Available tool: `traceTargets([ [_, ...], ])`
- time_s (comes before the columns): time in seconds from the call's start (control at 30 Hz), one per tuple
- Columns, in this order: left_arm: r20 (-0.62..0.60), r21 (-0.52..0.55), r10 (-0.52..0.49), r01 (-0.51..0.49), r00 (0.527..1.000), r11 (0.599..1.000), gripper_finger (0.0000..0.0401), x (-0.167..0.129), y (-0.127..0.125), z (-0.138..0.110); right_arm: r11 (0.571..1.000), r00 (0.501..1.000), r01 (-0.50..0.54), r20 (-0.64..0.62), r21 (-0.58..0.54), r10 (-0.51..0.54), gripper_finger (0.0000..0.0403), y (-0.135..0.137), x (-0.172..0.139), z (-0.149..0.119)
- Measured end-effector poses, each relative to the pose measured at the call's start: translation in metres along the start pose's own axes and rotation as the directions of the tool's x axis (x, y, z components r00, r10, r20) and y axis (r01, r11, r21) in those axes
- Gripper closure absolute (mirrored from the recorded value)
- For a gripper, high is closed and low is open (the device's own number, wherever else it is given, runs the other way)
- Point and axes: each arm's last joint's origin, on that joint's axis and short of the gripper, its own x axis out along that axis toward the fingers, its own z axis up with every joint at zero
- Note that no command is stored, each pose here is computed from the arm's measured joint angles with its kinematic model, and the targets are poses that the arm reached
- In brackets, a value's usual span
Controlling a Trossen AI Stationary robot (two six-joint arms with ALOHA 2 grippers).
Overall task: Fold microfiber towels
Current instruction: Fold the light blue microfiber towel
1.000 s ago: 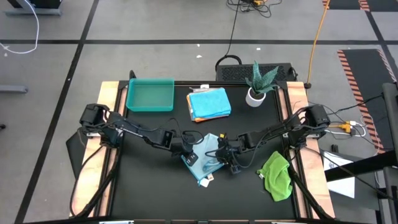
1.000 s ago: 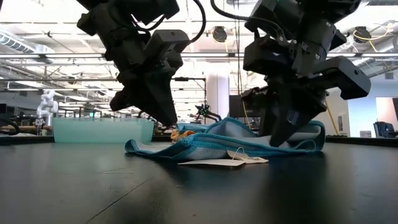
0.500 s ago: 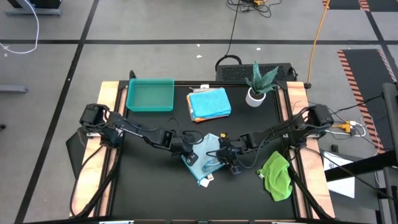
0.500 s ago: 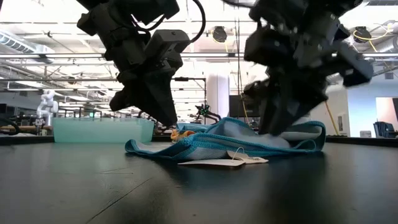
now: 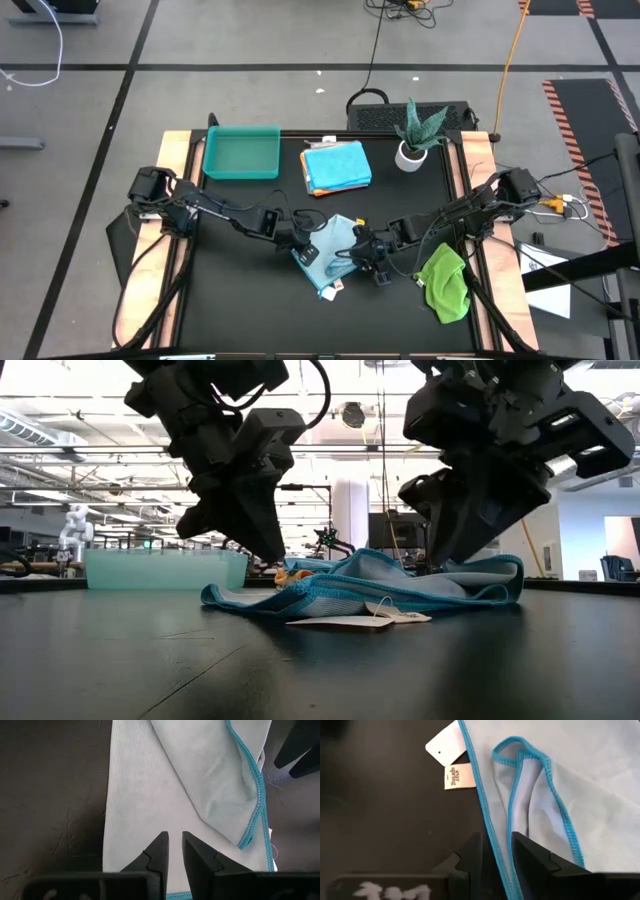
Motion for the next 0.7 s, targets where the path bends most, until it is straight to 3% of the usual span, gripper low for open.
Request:
traceTargets([
  [0.7, 0.006, 0.000, 0.005, -0.005, 1.000, 1.000, 0.0345, 0.000, 0.000, 0.000, 1.000, 0.998, 0.021, -0.051, -0.011, -0.021, 0.0305, -0.012, 0.016, -0.007],
])
